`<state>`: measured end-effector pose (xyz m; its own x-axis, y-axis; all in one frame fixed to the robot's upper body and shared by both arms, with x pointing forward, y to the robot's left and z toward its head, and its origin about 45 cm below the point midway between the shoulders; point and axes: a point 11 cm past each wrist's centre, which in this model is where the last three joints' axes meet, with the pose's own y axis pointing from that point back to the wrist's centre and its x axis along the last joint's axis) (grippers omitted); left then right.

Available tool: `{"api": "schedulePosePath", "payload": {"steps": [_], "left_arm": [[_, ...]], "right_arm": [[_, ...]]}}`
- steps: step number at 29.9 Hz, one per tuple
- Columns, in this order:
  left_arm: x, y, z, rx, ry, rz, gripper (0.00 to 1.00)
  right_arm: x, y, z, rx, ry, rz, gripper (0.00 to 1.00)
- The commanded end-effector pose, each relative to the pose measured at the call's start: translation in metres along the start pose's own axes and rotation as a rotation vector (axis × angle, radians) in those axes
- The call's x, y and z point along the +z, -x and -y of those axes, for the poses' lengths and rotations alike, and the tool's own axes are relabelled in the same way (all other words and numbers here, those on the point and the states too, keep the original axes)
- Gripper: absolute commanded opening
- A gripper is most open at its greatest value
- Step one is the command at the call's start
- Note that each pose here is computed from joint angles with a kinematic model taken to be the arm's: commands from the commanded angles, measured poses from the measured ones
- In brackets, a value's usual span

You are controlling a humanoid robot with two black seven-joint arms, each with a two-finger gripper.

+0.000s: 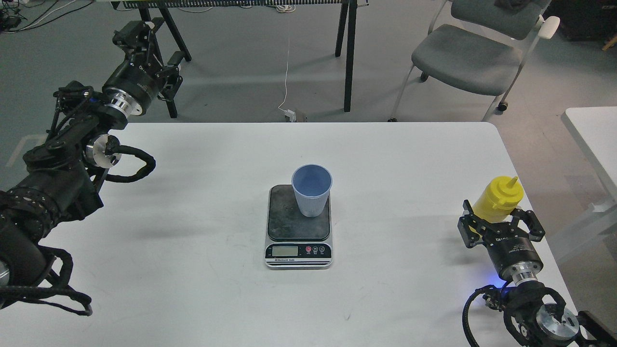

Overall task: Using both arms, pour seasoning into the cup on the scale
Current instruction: 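Lower the yellow bottle onto the table and open the right gripper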

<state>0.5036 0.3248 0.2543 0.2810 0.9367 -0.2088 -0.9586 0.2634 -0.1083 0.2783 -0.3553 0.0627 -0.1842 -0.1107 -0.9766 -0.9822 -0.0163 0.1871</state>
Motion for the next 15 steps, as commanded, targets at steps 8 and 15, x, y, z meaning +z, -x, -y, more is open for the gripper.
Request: {"api": "schedulePosePath", "payload": {"steps": [8, 15], "left_arm": [[0.000, 0.001, 0.001, -0.002, 0.001, -0.001, 0.77], [0.000, 0.002, 0.001, -0.004, 0.001, -0.002, 0.77]], "right_arm": [[0.003, -0.019, -0.039, 0.058, 0.036, -0.002, 0.99], [-0.017, -0.031, -0.072, 0.113, 0.028, -0.037, 0.99]]}}
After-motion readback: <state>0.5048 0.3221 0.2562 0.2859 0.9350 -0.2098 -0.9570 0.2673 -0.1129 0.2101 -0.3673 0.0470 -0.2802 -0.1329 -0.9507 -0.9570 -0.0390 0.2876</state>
